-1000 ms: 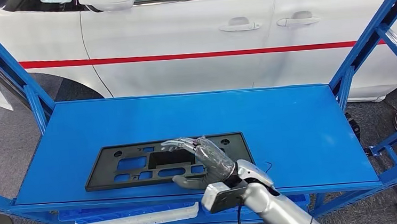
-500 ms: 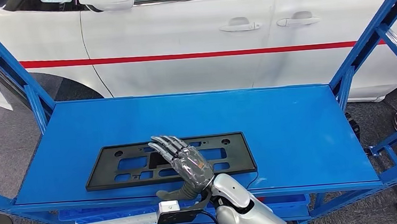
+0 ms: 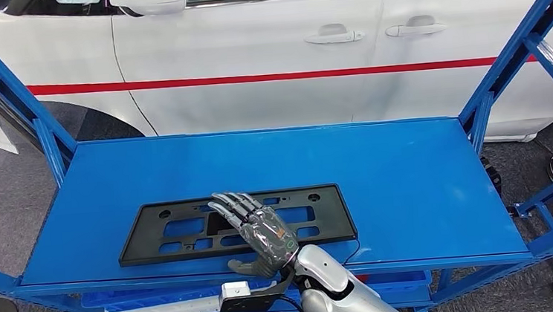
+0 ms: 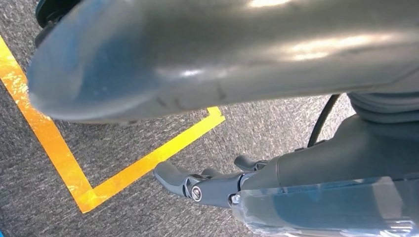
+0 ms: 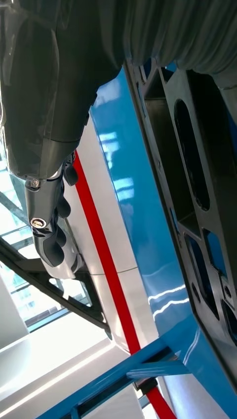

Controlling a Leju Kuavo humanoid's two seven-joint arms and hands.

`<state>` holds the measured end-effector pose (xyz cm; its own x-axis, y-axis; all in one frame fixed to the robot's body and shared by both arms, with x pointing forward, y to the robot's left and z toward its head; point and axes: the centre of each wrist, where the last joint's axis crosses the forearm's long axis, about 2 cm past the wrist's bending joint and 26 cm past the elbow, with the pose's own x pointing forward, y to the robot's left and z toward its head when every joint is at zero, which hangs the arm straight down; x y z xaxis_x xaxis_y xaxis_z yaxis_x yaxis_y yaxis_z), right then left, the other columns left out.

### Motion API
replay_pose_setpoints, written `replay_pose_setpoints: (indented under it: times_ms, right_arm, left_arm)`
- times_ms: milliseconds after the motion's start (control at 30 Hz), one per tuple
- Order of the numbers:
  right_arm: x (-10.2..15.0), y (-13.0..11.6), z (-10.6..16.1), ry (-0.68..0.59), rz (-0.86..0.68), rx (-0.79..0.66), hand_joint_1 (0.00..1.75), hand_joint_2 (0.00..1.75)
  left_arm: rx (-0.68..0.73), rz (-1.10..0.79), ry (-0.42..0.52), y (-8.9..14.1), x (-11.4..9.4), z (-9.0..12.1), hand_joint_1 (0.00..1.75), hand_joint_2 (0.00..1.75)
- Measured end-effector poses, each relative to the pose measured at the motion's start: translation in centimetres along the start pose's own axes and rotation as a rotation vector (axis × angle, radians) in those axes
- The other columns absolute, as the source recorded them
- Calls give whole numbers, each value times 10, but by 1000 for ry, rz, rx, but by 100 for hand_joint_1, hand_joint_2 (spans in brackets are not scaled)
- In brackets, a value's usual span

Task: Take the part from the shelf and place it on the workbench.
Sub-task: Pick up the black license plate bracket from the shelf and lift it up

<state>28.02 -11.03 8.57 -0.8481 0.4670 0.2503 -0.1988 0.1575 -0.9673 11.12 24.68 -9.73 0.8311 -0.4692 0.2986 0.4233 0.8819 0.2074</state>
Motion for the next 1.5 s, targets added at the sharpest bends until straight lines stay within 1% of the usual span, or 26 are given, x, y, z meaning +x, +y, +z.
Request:
replay_pose_setpoints:
  times_ms: [233, 633, 1033, 1167, 1333, 1500]
  right_arm:
    - [0, 5, 0, 29, 42, -9, 0, 175]
    - [1, 11, -2, 45, 33, 11, 0, 175]
    - [4, 13, -8, 52, 25, 21, 0, 175]
    - [-1, 13, -9, 145, 68, 33, 0, 175]
    - [-18, 19, -2, 290, 146, 46, 0, 175]
    - [-32, 23, 5, 353, 155, 60, 0, 175]
  left_arm:
    - [-4, -1, 1, 0, 0, 0, 0, 0]
    - [-4, 4, 2, 0, -1, 0, 0, 0]
    - [-2, 12, -6, -1, -3, 0, 0, 0]
    - [-3, 18, -9, -1, -4, 0, 0, 0]
    - [-9, 17, -7, -2, -5, 1, 0, 0]
    - [-12, 17, -5, -2, -5, 1, 0, 0]
